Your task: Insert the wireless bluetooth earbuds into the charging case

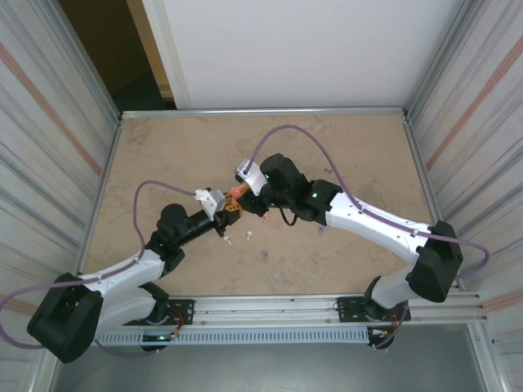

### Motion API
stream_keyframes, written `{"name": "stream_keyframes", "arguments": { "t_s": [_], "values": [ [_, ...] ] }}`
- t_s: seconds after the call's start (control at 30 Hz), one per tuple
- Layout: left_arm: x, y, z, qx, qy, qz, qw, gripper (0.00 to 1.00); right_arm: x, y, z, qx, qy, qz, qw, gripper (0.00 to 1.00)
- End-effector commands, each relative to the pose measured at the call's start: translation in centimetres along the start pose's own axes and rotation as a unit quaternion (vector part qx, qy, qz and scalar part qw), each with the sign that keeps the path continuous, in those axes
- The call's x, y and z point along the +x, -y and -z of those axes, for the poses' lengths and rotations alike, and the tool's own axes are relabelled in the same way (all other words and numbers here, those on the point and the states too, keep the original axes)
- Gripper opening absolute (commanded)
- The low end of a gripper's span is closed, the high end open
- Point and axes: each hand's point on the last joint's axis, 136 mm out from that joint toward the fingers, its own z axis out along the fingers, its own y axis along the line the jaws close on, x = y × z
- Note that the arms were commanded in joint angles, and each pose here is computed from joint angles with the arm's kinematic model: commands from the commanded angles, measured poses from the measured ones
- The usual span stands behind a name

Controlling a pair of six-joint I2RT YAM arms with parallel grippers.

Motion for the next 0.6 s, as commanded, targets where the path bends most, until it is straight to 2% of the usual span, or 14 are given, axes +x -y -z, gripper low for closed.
{"name": "stream_keyframes", "arguments": {
  "t_s": [0.0,0.3,0.57],
  "values": [
    [-2.2,0.1,0.1,0.003,0.031,-0.01,0.999,0.0,-1.9,-0.9,1.1,-0.013,0.021,0.008,1.0,0.3],
    [-2.4,0.2,0.4,0.002,0.035,-0.011,0.999,0.0,-4.4,-0.1,3.9,0.006,0.072,0.006,0.997,0.46],
    [-2.7,0.2,0.7,-0.001,0.041,-0.014,0.999,0.0,-4.4,1.5,6.1,0.021,0.103,-0.028,0.994,0.52]
  ]
}}
